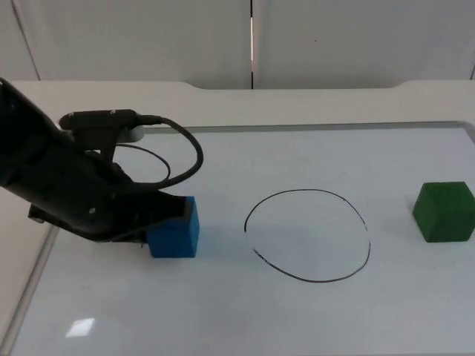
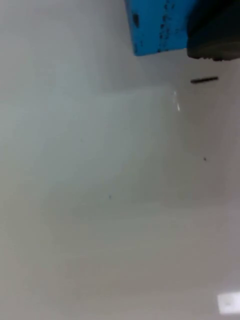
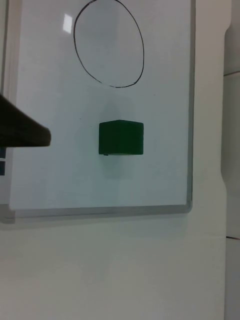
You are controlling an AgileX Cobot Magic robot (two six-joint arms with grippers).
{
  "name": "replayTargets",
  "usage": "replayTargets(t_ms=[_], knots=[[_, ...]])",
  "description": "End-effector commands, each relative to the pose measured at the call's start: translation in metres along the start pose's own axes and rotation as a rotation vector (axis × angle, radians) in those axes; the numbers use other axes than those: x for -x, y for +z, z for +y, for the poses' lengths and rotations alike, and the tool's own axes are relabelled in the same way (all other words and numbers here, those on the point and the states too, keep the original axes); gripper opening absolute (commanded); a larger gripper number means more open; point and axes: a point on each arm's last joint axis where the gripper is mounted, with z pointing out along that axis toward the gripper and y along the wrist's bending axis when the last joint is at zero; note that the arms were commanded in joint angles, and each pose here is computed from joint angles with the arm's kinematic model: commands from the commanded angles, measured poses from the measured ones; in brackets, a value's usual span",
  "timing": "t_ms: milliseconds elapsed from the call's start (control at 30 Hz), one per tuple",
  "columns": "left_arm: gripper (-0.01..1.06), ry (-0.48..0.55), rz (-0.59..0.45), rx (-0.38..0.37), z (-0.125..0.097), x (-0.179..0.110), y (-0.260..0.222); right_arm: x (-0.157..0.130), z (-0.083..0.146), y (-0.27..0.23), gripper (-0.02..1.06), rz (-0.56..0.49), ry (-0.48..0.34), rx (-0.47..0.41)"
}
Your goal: Push the two cubes into the marked area.
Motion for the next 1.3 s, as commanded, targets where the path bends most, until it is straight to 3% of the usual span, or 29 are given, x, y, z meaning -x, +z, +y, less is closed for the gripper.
replayTargets(t_ms=[0,1267], knots=[[0.0,-0.03,0.002,-0.021,-0.005,0.001,0.0,0.0,0.0,0.0,1.05,-0.005,0.001,0.003],[0.0,-0.004,-0.009,-0.049,-0.024,0.003,0.001,0.0,0.0,0.0,1.05,-0.005,0.002,0.005]])
